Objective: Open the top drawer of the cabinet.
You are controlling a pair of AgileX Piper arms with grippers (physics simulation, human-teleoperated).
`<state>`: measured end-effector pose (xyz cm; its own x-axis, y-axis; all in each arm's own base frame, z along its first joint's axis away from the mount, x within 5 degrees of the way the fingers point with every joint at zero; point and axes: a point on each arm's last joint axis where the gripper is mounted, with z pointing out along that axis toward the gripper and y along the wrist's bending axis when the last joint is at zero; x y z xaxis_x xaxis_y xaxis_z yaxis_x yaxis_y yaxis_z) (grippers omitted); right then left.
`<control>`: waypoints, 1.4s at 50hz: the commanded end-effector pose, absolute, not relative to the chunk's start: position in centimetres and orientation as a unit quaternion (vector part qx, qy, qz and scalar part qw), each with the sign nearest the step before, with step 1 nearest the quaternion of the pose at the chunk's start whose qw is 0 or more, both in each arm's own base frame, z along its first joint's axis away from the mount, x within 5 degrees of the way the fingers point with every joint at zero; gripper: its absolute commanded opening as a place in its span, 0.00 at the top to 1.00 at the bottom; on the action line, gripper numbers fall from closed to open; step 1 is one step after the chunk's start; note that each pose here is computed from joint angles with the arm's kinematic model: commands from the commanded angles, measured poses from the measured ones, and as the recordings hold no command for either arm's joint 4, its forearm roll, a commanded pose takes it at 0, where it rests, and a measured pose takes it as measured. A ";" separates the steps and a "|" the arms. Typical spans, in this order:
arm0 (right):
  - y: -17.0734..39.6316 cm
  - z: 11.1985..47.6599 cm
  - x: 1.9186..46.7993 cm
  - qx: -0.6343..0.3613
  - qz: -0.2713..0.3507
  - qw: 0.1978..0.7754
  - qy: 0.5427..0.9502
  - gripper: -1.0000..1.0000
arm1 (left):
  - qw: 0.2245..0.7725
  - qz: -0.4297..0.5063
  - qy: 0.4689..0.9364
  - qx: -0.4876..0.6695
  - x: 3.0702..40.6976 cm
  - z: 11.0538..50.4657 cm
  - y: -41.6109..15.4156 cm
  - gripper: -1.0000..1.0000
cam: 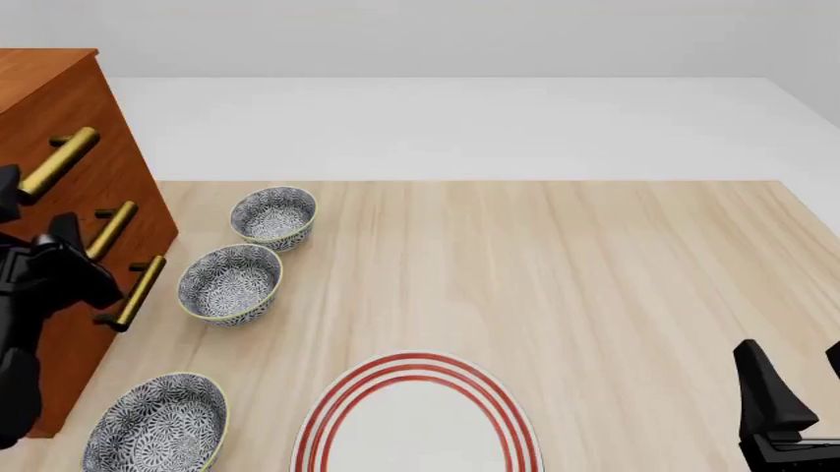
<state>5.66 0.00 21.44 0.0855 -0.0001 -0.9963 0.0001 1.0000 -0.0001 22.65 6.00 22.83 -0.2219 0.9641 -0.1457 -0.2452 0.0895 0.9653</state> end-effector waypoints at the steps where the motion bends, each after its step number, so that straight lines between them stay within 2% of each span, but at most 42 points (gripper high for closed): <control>1: 0.0 21.4 5.7 0.000 0.000 0.737 0.676 0.00 | 0.517 0.585 0.525 0.339 22.8 22.9 6.4 0.00; 23: 0.0 21.4 5.7 0.000 0.000 0.737 0.676 0.00 | 0.511 0.593 0.524 0.336 22.9 23.1 6.8 0.00; 24: 0.0 21.4 5.7 0.000 0.000 0.737 0.676 0.00 | 0.510 0.604 0.513 0.333 22.9 23.7 6.9 1.00; 45: 0.0 21.4 5.7 0.000 0.000 0.737 0.676 0.00 | 0.498 0.611 0.493 0.367 22.5 23.5 5.7 1.00; 70: 0.0 21.4 5.7 0.000 0.000 0.737 0.676 0.00 | 0.492 0.600 0.491 0.396 22.5 22.5 4.7 1.00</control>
